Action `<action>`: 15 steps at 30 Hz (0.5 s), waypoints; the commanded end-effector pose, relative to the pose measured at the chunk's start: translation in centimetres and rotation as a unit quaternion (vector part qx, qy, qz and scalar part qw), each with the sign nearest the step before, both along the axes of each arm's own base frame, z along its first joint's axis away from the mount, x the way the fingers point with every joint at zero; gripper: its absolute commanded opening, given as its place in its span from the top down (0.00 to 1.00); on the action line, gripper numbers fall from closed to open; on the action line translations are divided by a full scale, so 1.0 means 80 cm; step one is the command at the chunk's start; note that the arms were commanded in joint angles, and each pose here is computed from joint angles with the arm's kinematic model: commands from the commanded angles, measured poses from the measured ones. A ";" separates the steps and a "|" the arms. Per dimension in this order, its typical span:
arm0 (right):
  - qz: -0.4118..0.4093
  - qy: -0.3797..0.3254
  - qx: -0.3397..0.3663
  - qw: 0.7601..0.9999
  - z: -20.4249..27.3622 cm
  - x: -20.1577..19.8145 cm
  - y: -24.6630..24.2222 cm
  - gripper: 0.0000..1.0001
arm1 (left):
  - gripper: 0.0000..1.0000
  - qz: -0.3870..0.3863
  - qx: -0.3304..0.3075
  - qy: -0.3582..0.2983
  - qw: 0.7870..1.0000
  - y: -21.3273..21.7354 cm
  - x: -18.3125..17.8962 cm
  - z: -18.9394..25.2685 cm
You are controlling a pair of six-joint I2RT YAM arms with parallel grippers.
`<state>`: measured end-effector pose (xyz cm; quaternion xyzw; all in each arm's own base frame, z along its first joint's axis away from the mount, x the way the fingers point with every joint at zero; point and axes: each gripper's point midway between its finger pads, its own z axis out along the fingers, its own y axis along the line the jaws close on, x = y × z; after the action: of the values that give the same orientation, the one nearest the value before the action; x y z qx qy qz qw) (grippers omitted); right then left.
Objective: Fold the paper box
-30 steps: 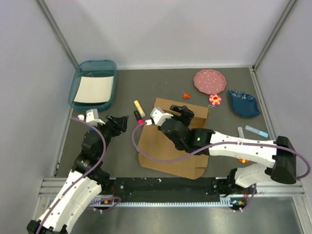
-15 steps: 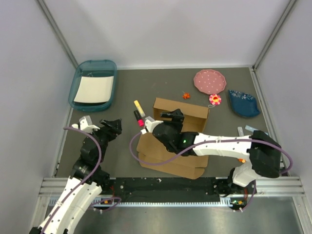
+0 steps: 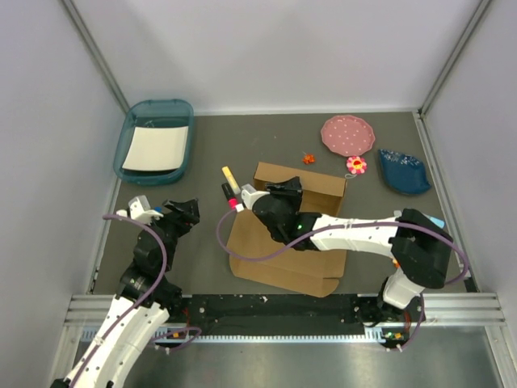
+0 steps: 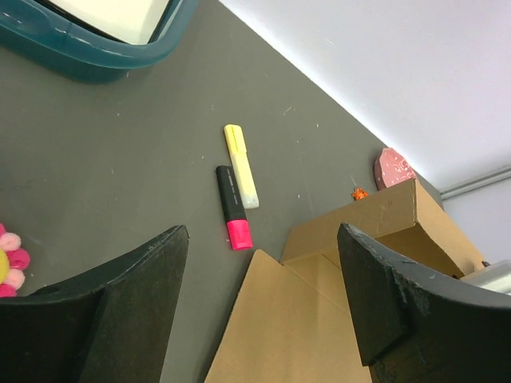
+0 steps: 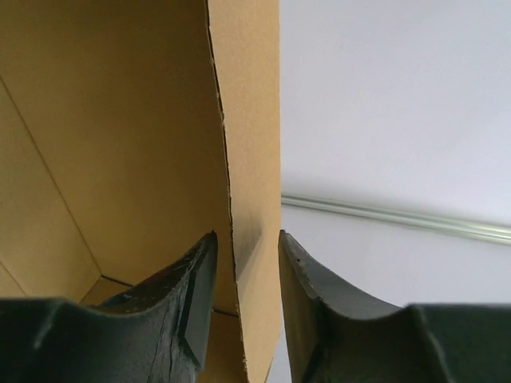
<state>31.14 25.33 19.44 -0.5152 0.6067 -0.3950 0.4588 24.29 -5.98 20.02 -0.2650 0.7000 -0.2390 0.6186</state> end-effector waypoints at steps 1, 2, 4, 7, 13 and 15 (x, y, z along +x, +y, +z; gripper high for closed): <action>-0.012 -0.018 0.006 1.000 0.005 0.006 -0.002 0.66 | 0.19 0.013 -0.003 -0.011 1.000 0.006 0.000 0.006; -0.014 -0.019 0.005 1.000 0.005 0.007 -0.003 0.68 | 0.19 0.013 -0.005 -0.011 1.000 0.006 0.000 0.006; -0.014 -0.021 -0.003 1.000 0.000 0.008 -0.005 0.71 | 0.18 0.013 -0.007 -0.010 1.000 0.006 0.001 0.005; -0.022 -0.022 -0.009 0.999 -0.002 0.012 -0.011 0.72 | 0.17 0.012 -0.015 -0.011 1.000 0.005 0.000 0.008; -0.044 -0.015 -0.014 0.999 -0.011 0.023 -0.026 0.78 | 0.17 0.012 -0.014 -0.020 1.000 0.005 0.000 0.020; -0.051 -0.020 -0.008 0.998 -0.004 0.024 -0.027 0.89 | 0.17 0.013 -0.011 -0.019 1.000 0.006 -0.001 0.020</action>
<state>32.37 24.00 18.71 -0.5068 0.6051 -0.4222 0.4458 24.33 -5.83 20.05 -0.2732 0.6969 -0.2394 0.6184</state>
